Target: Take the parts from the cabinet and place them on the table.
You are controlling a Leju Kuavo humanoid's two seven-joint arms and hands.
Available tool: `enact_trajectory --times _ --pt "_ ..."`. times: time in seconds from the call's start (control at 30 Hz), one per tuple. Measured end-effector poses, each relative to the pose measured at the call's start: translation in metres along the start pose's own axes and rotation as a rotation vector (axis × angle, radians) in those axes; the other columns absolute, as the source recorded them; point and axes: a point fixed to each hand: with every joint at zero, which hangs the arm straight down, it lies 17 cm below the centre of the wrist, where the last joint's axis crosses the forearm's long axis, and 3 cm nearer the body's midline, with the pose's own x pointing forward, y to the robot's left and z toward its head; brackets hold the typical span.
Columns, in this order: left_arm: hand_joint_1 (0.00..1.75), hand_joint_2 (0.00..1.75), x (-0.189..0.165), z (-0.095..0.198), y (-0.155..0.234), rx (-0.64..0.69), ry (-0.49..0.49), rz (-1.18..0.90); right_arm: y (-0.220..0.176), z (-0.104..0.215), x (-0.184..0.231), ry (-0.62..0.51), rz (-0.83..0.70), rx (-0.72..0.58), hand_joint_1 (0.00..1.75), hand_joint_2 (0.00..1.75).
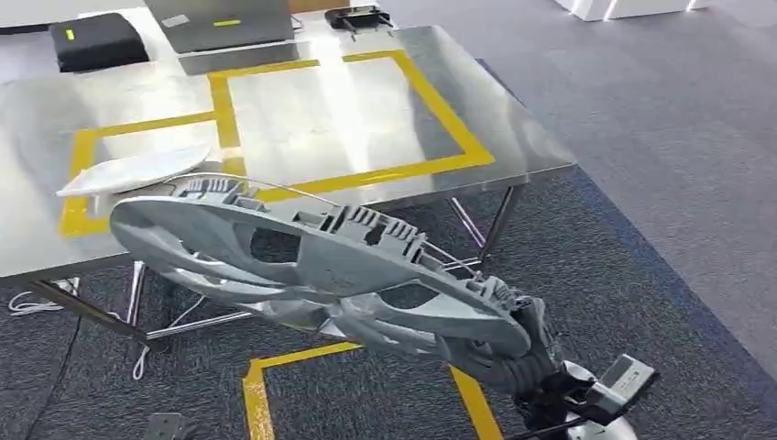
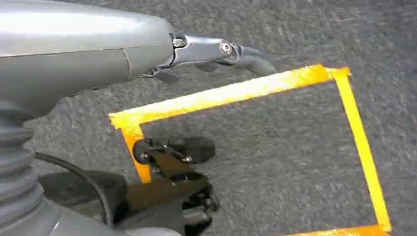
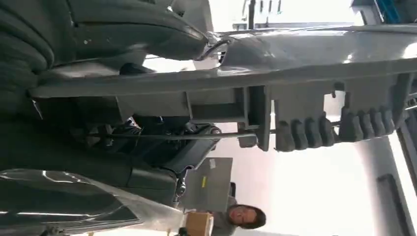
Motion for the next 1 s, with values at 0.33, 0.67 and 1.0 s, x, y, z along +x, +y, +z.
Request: enact_trajectory --times 0.33,0.67,1.0 --pt "0.0 1.75 -0.021 0.01 0.008 0.021 0.041 0.041 0.003 -0.009 -0.008 0.001 -0.016 0.008 1.75 1.75" --pt "0.0 1.75 -0.026 0.012 0.017 0.039 0.048 0.042 0.0 -0.017 -0.007 -0.022 -0.035 -0.023 1.75 1.75" --pt "0.0 1.75 -0.036 0.02 0.024 0.051 0.066 0.06 0.0 -0.029 -0.005 -0.044 -0.053 -0.036 1.75 1.75"
